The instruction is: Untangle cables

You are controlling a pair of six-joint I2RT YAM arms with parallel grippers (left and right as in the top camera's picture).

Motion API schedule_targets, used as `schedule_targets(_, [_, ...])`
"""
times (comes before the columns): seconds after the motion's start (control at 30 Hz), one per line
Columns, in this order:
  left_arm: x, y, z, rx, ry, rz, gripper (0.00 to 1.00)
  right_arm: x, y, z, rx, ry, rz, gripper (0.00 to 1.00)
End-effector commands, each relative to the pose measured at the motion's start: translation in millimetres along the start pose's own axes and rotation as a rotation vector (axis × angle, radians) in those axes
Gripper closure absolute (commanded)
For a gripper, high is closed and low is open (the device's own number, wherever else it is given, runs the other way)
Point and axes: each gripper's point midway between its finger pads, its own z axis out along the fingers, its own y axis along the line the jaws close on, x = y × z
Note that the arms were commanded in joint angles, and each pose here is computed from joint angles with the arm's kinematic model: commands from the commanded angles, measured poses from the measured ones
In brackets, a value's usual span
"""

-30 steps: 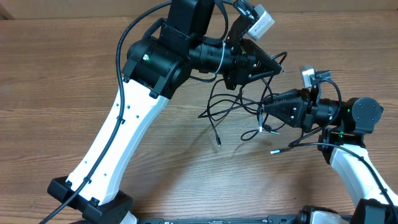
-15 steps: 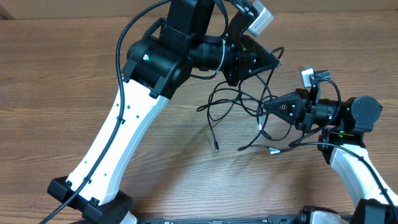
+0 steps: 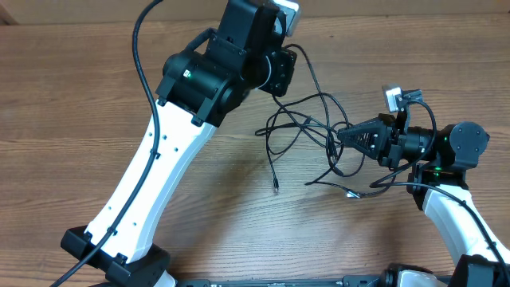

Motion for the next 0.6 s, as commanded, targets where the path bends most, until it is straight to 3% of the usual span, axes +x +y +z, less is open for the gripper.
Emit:
schedule_targets(0.0, [-5.3,30.7,-4.7,-0.178,-0.029,-0.026,0.96,6.0,2.9,-0.5,-0.017,0.027,-0.003,0.96])
schedule_targets(0.2, [7.2,70.7,-7.1,-0.409,0.000,-0.096,0.96,6.0,2.9,-0.5,-0.017,0.027,-0.003,0.96])
schedule_targets(0.33, [12.2,77.5,-8.8,-0.445,0.009,-0.140,0.96,6.0,2.9,-0.5,-0.017,0.027,-0.003,0.96])
schedule_targets(0.43, [14.7,63.8,-2.6,-0.364,0.025,-0.165,0.96,6.0,2.9,-0.5,-0.016,0.027,-0.003,0.96])
schedule_targets(0.57, [29.0,16.5,13.6,-0.084,0.127,-0.124,0.96,6.0,2.9,-0.5,-0.016,0.027,-0.004,0.96])
